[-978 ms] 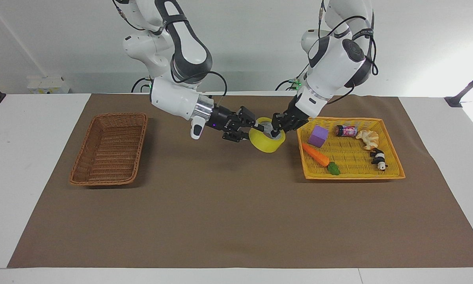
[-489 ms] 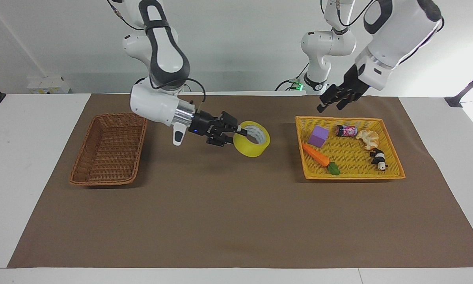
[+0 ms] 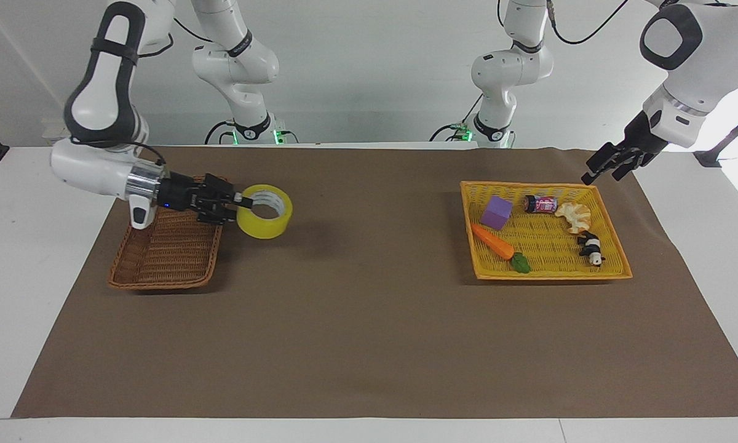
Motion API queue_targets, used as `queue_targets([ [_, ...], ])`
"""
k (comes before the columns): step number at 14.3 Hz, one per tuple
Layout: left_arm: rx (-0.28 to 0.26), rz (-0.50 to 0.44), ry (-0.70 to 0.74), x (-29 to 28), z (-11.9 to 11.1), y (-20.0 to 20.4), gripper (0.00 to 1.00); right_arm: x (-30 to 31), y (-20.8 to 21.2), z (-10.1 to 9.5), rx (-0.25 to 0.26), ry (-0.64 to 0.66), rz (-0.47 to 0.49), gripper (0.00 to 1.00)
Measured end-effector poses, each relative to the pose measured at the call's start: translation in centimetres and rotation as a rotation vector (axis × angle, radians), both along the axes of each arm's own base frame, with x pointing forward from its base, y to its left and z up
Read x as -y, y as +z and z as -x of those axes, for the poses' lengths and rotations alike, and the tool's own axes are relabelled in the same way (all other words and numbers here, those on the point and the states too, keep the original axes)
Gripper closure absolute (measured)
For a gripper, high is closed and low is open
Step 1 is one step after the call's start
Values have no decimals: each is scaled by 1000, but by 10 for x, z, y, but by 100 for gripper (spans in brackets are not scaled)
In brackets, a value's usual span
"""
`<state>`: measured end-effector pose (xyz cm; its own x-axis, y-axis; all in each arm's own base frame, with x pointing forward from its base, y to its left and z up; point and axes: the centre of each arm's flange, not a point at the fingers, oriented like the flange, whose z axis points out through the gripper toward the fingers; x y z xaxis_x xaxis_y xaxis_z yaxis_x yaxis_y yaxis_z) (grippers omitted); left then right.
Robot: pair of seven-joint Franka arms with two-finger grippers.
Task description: Move tape to another basket
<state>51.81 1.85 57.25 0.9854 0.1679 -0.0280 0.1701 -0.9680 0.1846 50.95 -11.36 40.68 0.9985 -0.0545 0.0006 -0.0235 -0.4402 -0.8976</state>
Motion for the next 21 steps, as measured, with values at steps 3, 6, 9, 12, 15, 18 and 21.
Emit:
queue_targets([
  [3, -3, -43, -9, -3, 0, -1, 0, 84, -19, 44, -46, -24, 18, 46],
  [6, -1, -127, -34, -3, 0, 3, 0, 133, -71, 70, -9, -10, 4, 46],
  [9, 10, -137, -66, 12, -1, 15, 0, 128, -102, 68, -34, 25, -11, 46],
  [12, 10, -140, -76, 16, 0, 29, 0, 134, -125, 71, -12, 57, 16, 46],
  [15, 10, -141, -90, 15, -3, 30, 0, 139, -136, 70, 1, 58, 50, 46],
  [18, 10, -140, -126, 15, -4, 29, 0, 140, -136, 70, -3, 73, 73, 46],
  [21, -12, -150, -151, 18, -1, 28, 0, 140, -137, 69, -15, 115, 117, 19],
])
